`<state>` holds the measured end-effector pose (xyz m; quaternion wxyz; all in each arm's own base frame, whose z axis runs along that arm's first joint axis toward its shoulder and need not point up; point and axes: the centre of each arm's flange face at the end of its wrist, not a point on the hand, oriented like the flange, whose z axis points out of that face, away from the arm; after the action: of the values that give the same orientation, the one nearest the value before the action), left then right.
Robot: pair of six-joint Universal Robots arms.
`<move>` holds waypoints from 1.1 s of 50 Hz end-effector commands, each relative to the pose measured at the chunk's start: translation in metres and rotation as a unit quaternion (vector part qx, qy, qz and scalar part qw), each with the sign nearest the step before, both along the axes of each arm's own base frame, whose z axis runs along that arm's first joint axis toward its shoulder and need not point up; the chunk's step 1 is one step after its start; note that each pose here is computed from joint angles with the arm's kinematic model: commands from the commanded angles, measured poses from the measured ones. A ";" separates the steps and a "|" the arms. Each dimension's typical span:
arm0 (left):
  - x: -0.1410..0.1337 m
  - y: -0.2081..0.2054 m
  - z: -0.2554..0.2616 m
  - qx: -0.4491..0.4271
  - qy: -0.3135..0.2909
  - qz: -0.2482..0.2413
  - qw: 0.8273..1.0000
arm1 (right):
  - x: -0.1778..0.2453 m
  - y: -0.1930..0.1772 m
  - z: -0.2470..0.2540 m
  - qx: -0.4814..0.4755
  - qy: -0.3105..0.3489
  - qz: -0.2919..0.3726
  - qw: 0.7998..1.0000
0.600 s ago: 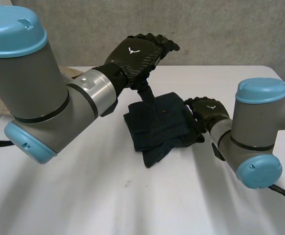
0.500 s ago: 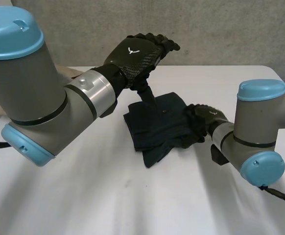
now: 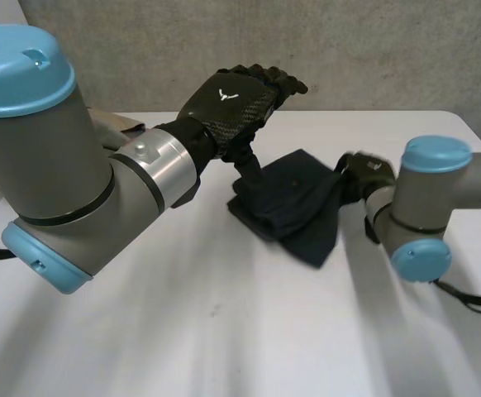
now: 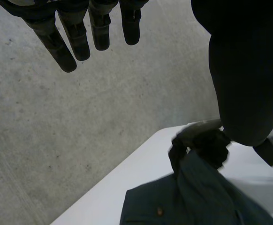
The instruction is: Fold the laundry.
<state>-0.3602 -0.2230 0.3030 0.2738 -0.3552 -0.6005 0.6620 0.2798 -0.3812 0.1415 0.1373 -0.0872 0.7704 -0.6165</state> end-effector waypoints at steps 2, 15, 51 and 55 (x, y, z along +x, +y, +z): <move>-0.002 0.000 0.004 -0.008 0.012 -0.002 1.000 | -0.040 -0.059 0.015 -0.052 -0.012 -0.064 0.997; -0.006 0.005 0.001 -0.003 0.009 -0.007 1.000 | -0.174 -0.159 0.003 -0.107 0.015 -0.253 0.961; -0.003 0.002 -0.022 0.022 -0.009 -0.001 1.000 | -0.176 -0.142 -0.036 -0.018 0.062 0.030 0.997; -0.003 0.001 -0.026 0.025 -0.012 0.000 1.000 | -0.167 -0.142 -0.037 -0.025 0.063 0.044 0.997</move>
<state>-0.3627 -0.2204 0.2815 0.2760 -0.3561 -0.6170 0.6452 0.1010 -0.5229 0.1070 0.1126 -0.1460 0.7634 -0.6190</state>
